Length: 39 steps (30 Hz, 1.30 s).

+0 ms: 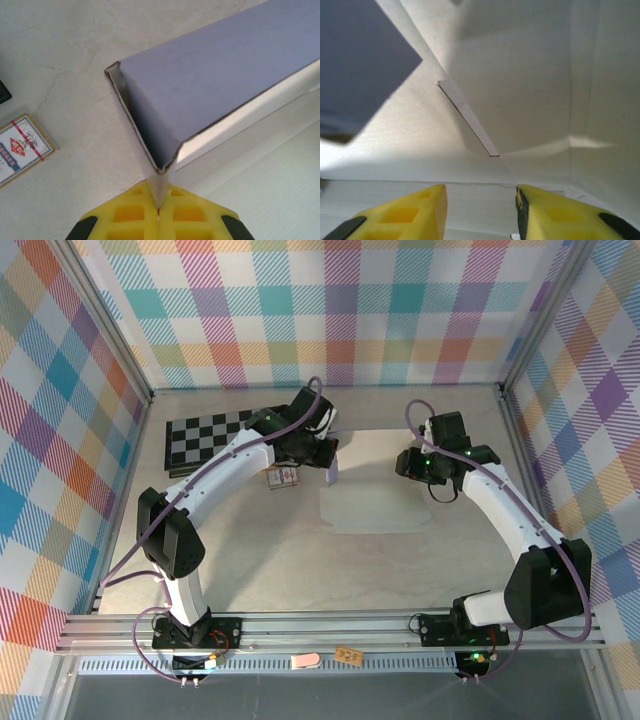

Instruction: Fold the paper box

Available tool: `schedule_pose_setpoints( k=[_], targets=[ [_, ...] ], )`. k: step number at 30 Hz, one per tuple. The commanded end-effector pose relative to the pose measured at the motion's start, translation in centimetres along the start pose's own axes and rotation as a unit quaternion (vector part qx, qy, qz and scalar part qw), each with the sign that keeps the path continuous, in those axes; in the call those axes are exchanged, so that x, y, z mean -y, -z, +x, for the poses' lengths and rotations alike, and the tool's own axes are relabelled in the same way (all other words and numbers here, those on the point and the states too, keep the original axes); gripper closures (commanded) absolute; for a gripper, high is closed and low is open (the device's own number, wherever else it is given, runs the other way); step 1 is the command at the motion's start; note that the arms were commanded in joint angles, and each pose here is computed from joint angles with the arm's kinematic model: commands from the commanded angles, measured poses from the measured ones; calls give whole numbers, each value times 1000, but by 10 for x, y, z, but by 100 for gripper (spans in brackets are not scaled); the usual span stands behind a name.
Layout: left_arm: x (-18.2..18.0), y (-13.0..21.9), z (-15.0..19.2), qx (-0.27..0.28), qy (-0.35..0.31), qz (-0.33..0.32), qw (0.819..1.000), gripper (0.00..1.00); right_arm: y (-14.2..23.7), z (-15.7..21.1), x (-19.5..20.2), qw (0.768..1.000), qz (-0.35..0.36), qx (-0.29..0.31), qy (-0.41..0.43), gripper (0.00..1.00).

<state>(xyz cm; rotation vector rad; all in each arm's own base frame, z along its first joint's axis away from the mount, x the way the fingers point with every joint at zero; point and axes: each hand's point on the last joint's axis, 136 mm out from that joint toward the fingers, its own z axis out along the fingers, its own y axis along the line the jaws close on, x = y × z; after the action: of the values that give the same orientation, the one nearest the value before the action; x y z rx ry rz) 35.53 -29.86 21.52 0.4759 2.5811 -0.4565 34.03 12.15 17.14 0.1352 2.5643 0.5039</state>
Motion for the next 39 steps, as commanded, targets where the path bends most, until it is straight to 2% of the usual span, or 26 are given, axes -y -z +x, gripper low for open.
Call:
schedule_pose_setpoints(
  k=[1,7,14,27,39],
  targets=[
    [7,7,-7,11,-1,12,1000,100,14,1,5,1000,1,15,-20,54],
    [8,9,-7,13,-1,13,1000,100,13,30,24,999,26,-10,-32,46],
    [9,9,-7,12,-1,16,1000,100,8,31,28,999,25,-22,-38,42],
    [10,7,-6,10,1,18,1000,100,3,5,6,999,-17,-9,-40,63],
    [14,7,-9,14,0,23,1000,100,1,6,-1,1000,-17,-18,-2,66]
  ],
)
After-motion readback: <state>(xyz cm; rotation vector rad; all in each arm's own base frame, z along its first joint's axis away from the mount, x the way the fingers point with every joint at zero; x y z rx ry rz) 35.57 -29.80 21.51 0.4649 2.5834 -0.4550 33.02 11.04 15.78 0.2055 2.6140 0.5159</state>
